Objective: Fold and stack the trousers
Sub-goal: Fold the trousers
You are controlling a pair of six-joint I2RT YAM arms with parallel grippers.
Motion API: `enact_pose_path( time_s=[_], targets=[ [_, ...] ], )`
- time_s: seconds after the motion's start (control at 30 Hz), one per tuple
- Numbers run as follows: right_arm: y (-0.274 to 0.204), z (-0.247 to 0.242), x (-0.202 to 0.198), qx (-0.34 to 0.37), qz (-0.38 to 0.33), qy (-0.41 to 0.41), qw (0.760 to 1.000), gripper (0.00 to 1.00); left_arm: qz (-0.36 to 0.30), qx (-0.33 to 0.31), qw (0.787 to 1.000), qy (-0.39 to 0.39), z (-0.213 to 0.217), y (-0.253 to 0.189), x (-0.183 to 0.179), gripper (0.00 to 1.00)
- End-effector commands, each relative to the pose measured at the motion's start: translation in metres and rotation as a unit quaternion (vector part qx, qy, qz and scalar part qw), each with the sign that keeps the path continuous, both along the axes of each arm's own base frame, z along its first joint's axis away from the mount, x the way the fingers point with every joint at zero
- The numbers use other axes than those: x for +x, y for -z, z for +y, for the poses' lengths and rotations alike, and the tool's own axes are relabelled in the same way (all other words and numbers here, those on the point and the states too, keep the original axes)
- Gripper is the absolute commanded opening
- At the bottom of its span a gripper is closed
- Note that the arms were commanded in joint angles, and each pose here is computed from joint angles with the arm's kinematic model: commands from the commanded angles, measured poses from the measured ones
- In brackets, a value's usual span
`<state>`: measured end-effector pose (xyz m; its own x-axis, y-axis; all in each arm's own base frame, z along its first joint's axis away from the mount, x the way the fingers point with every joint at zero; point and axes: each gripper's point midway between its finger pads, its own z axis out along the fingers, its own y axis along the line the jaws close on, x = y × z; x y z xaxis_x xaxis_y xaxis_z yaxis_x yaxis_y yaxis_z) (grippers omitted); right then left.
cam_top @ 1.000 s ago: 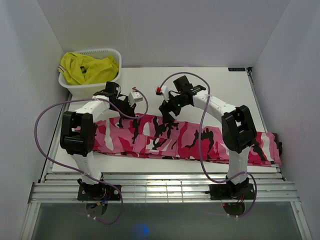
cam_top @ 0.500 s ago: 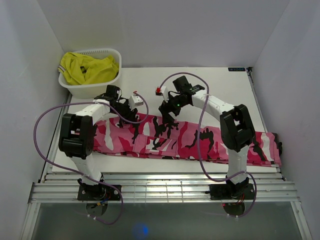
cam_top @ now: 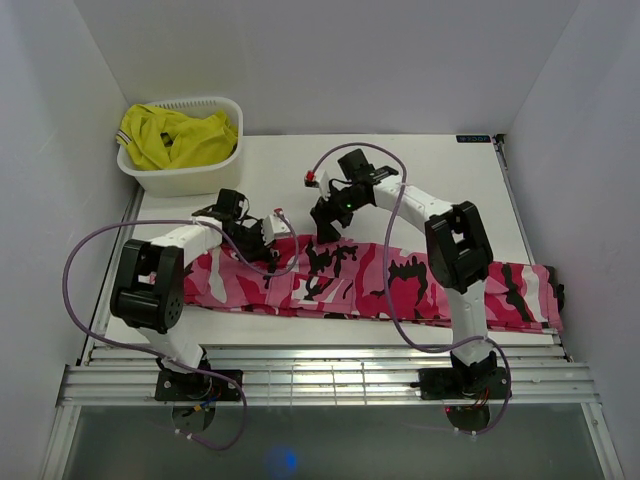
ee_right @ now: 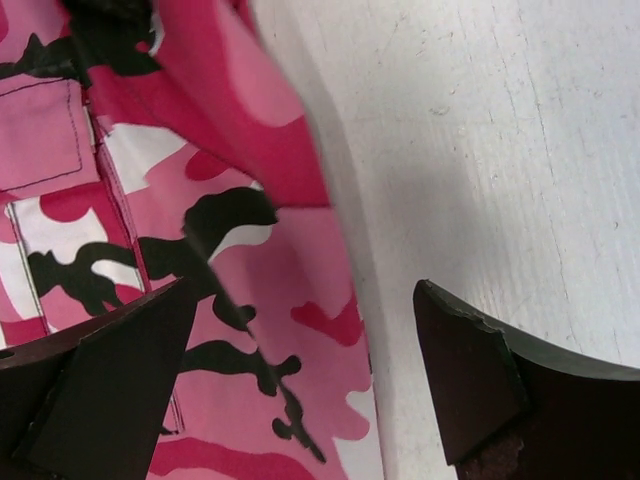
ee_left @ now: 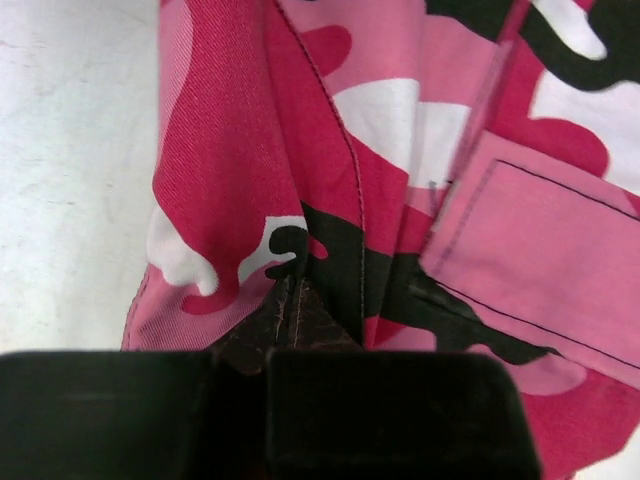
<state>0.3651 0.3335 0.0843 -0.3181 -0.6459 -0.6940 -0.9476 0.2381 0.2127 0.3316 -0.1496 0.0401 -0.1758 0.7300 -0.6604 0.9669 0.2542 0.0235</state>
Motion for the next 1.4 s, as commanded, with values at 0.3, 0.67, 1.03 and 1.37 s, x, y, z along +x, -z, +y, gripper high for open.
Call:
enact_pose_path(
  time_s=[0.3, 0.67, 1.03, 1.37],
  targets=[
    [0.029, 0.053, -0.008, 0.033, 0.036, -0.055, 0.997, 0.98, -0.024, 0.034, 0.999, 0.028, 0.009, 0.02, -0.029, 0.0],
    [0.039, 0.04, -0.051, 0.028, 0.002, -0.099, 0.995, 0.08, -0.12, 0.034, 0.992, -0.022, 0.018, -0.012, -0.017, 0.15],
    [0.013, 0.03, -0.066, -0.004, -0.236, -0.081, 0.968, 0.08, -0.032, -0.11, 0.968, -0.224, 0.051, -0.127, -0.019, 0.46],
    [0.018, 0.033, -0.07, -0.034, -0.342, -0.07, 0.937, 0.08, 0.155, -0.164, 0.951, -0.209, 0.012, -0.117, -0.02, 0.71]
  ],
)
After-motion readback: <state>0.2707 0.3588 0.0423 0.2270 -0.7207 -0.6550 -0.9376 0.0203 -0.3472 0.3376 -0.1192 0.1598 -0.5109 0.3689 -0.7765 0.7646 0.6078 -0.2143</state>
